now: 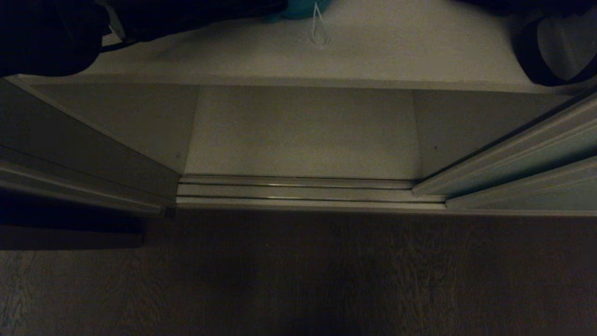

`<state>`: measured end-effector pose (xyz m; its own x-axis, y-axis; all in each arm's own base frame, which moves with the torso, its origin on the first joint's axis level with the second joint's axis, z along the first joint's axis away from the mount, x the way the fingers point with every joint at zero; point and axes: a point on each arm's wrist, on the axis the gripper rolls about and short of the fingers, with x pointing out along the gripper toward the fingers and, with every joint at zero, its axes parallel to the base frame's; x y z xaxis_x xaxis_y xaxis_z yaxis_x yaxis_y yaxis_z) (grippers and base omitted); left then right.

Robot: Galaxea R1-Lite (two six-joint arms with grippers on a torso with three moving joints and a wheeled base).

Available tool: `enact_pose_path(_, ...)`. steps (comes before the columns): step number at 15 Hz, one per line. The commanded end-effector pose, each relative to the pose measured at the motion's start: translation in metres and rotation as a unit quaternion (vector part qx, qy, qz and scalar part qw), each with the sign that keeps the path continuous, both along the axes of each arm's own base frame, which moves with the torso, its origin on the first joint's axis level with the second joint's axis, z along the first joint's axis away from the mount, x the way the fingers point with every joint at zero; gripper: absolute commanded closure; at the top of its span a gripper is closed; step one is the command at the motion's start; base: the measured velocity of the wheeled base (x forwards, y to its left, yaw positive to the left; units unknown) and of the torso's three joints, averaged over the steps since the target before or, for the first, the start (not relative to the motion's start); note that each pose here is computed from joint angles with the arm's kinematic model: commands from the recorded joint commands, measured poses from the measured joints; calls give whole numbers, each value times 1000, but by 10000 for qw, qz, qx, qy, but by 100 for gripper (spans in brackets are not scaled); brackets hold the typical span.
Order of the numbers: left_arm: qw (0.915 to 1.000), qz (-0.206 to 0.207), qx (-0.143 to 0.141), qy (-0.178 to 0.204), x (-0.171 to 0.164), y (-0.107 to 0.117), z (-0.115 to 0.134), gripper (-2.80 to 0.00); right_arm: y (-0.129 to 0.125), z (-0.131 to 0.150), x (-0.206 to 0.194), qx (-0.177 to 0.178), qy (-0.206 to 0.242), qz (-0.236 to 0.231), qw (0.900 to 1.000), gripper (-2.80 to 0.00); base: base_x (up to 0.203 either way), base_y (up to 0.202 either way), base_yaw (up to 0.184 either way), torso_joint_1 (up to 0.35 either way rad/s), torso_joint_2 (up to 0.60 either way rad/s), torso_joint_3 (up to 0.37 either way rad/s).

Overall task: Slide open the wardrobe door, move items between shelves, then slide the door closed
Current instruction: Place the blue doll on the higher shelf

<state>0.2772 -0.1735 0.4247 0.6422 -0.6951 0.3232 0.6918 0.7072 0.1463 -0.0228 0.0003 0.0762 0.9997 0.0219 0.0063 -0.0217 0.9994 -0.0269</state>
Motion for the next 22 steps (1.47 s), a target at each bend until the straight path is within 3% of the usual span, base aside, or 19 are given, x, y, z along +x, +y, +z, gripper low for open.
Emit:
enact_pose_path(1,10000,-10,-31,-64,0,0,1,-280,0,0,0,-4,-7,5,10000,0,0,0,0,0,0,0)
enact_pose_path(5,10000,-44,51,40,8,-5,-8,-280,0,0,0,-4,-7,5,10000,0,0,0,0,0,0,0)
enact_pose_path(11,9989,41,-231,-414,-18,13,19,-280,0,0,0,-4,-3,1,10000,0,0,0,0,0,0,0)
enact_pose_path(14,9989,71,-249,-395,-36,25,28,-280,0,0,0,-4,-3,-2,10000,0,0,0,0,0,0,0)
enact_pose_path(15,9996,168,-157,-172,-41,29,27,-21,0,0,0,-4,-7,5,10000,0,0,0,0,0,0,0)
enact_pose_path(16,9992,376,-34,165,-43,32,23,0,0,0,0,-4,0,-2,10000,0,0,0,0,0,0,0)
enact_pose_path(17,9967,651,61,490,-51,38,21,0,0,0,0,-4,0,5,10000,0,0,0,0,0,0,0)
enact_pose_path(20,9904,1059,178,874,-78,61,20,0,0,0,0,-4,-7,-2,10000,0,0,0,0,0,0,0)
enact_pose_path(22,9837,1539,63,923,-102,80,21,0,0,0,0,-4,-4,1,10000,0,0,0,0,0,0,0)
